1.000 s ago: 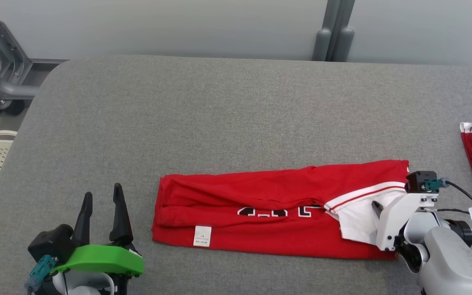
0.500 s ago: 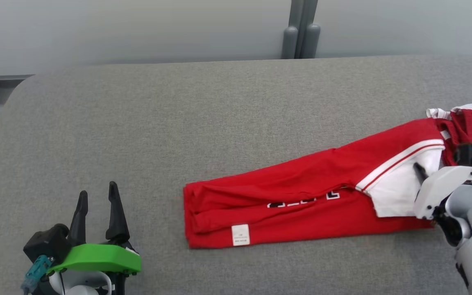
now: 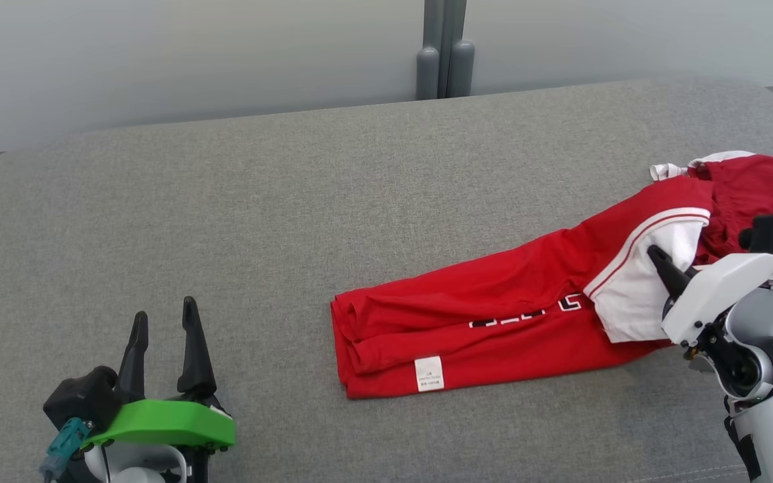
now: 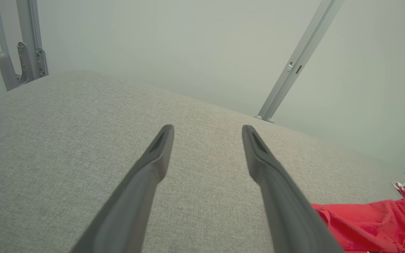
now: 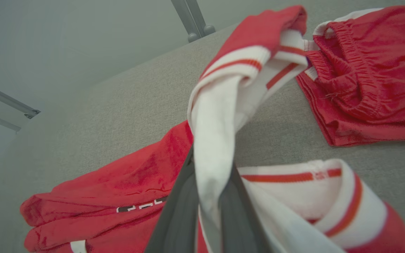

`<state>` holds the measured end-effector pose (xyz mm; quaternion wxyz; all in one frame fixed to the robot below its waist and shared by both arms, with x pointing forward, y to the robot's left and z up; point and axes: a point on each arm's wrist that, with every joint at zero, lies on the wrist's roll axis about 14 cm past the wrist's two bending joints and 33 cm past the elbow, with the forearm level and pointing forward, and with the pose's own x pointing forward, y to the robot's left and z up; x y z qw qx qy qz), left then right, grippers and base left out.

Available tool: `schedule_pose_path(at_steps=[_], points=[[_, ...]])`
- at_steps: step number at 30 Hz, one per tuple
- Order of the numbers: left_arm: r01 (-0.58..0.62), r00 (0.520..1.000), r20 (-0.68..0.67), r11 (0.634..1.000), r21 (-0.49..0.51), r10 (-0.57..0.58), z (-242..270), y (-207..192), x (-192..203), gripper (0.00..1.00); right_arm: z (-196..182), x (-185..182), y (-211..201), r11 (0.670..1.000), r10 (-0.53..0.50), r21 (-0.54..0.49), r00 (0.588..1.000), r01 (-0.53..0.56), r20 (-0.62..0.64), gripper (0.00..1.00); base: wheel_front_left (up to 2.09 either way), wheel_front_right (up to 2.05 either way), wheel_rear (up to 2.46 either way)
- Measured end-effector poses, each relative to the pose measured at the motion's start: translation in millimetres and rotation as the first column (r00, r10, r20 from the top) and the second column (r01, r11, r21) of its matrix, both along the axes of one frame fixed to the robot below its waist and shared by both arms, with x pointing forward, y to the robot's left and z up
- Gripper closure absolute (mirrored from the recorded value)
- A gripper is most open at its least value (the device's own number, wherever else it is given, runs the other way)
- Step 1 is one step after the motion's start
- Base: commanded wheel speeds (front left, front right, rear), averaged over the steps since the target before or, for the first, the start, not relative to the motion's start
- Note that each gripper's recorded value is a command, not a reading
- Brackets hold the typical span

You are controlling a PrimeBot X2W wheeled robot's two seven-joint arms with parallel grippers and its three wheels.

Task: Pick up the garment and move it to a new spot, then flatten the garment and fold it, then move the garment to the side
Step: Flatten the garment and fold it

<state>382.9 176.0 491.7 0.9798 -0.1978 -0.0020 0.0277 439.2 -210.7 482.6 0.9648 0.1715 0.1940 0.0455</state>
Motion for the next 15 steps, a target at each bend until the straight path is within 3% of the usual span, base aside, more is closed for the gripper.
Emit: schedule_pose_path(at_steps=[8,15], points=[[0.001,1.000,0.000,1.000,0.004,-0.001,0,1,-4,0.00,25,-15,56,0.985,0.147,0.081,0.988,-0.151,0.048,1.00,0.00,0.00,0.00],[-0.025,1.000,0.014,1.000,0.005,0.025,5,10,-13,0.00,33,-36,126,0.938,0.319,0.122,0.946,-0.324,0.062,1.00,0.00,0.00,0.00]])
